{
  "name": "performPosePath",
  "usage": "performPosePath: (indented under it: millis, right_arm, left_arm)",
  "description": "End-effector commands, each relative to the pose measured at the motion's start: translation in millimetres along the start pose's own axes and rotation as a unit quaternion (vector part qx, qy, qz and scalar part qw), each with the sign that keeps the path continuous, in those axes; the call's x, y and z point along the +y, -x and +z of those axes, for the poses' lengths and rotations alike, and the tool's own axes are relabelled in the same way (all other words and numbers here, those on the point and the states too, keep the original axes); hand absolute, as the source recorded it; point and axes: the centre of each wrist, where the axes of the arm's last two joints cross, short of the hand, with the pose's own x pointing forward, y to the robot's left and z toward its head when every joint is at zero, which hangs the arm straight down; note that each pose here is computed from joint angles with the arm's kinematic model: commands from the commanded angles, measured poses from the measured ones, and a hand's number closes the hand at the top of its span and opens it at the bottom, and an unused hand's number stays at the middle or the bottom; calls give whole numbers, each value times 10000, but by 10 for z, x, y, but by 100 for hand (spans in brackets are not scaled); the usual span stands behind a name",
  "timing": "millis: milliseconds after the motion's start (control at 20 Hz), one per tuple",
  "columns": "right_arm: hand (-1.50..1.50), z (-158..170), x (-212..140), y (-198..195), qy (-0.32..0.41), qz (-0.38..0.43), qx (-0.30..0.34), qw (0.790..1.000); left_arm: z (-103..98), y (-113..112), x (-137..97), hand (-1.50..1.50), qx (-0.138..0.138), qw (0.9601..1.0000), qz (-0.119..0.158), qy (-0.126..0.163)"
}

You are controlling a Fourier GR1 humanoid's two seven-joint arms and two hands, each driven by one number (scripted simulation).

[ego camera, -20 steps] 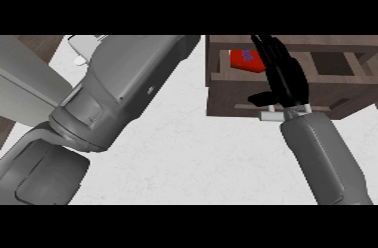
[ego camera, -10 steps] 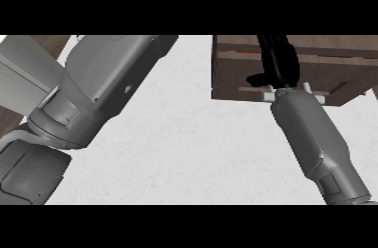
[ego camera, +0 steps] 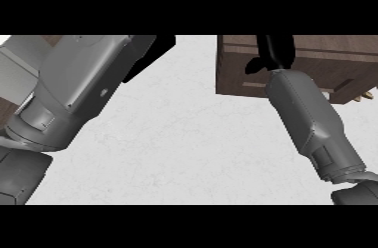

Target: Pick up the can, place it into the drawer and close the drawer

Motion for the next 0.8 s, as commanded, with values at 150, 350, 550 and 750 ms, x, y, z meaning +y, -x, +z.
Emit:
performPosePath:
  millis: [150, 350, 550, 750]
  right_arm:
    - [-150, -337, -211, -131, 320, -67, 12, 9995]
    - [-150, -463, -341, -133, 340, -350, -23, 9988]
    - [-150, -483, -367, -165, 508, -1002, -110, 9936]
    - [-150, -499, -351, -202, 478, -1087, -87, 9929]
  left_arm:
    - [74, -9, 104, -150, 40, 9998, 122, 176]
    - [59, 108, 376, -150, 102, 9999, 13, 131]
    - [90, 144, 491, -150, 90, 9999, 16, 68]
    - [179, 258, 471, -150, -22, 9999, 26, 131]
